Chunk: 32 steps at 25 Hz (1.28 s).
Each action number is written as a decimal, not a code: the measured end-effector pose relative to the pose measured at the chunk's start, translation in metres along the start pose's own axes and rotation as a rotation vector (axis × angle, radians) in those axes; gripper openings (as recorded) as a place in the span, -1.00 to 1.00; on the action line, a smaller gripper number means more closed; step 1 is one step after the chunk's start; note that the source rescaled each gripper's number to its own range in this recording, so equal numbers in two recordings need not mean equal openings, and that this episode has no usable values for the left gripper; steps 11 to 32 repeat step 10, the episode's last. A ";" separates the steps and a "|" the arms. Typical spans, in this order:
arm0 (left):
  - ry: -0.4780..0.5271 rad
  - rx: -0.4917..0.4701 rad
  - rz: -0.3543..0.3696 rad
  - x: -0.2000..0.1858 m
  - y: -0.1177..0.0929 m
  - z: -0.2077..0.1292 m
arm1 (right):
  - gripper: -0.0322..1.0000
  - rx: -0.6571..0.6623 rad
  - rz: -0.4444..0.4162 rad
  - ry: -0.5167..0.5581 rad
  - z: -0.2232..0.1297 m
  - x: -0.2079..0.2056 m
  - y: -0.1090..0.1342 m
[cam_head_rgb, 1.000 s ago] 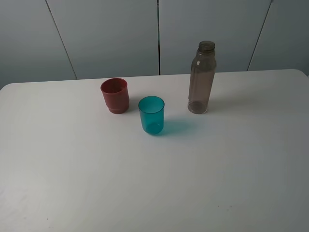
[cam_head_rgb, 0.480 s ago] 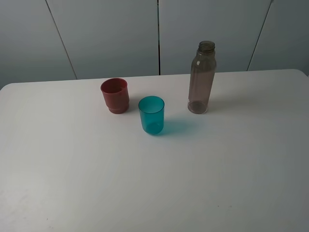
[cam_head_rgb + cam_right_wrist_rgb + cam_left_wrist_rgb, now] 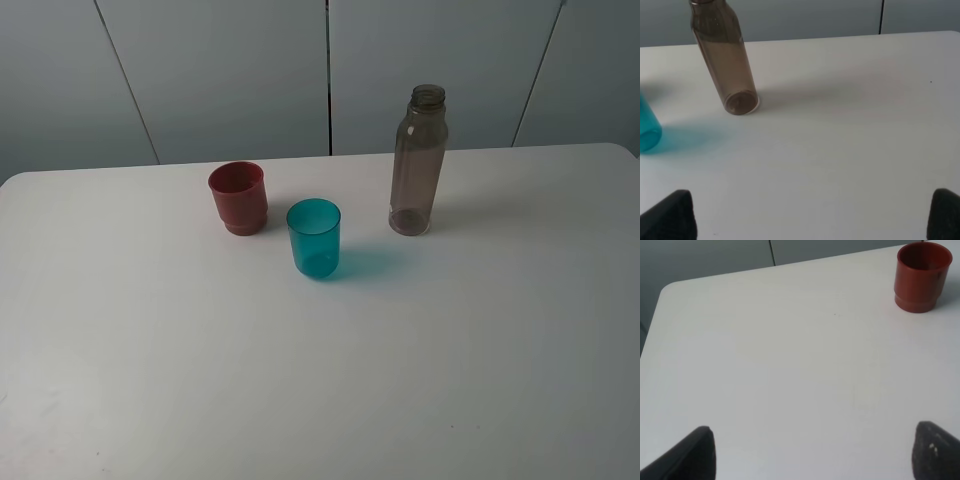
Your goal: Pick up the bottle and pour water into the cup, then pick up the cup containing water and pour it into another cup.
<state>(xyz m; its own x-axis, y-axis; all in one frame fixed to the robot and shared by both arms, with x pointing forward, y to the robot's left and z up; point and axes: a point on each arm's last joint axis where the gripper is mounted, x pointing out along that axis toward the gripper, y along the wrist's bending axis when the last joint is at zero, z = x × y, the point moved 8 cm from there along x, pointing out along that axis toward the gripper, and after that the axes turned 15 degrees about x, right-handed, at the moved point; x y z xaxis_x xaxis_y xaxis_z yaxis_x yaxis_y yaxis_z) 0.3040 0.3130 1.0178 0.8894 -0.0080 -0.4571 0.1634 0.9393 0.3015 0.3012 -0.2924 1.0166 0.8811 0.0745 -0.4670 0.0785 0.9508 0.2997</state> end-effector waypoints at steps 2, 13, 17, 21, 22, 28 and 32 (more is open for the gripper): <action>0.000 0.000 0.000 0.000 0.000 0.000 | 1.00 0.000 0.000 0.000 0.000 0.000 0.000; 0.000 0.000 0.000 0.000 0.000 0.000 | 1.00 -0.002 0.000 0.000 0.000 0.000 0.000; 0.000 0.000 0.000 0.000 0.000 0.000 | 1.00 -0.002 0.000 0.000 0.000 0.000 0.000; 0.000 0.000 0.000 0.000 0.000 0.000 | 1.00 -0.002 0.000 0.000 0.000 0.000 0.000; 0.000 0.000 0.000 0.000 0.000 0.000 | 1.00 -0.002 0.000 0.000 0.000 0.000 0.000; 0.000 0.000 0.000 0.000 0.000 0.000 | 1.00 -0.002 0.000 0.000 0.000 0.000 0.000; 0.000 0.000 0.000 0.000 0.000 0.000 | 1.00 -0.002 0.000 0.000 0.000 0.000 0.000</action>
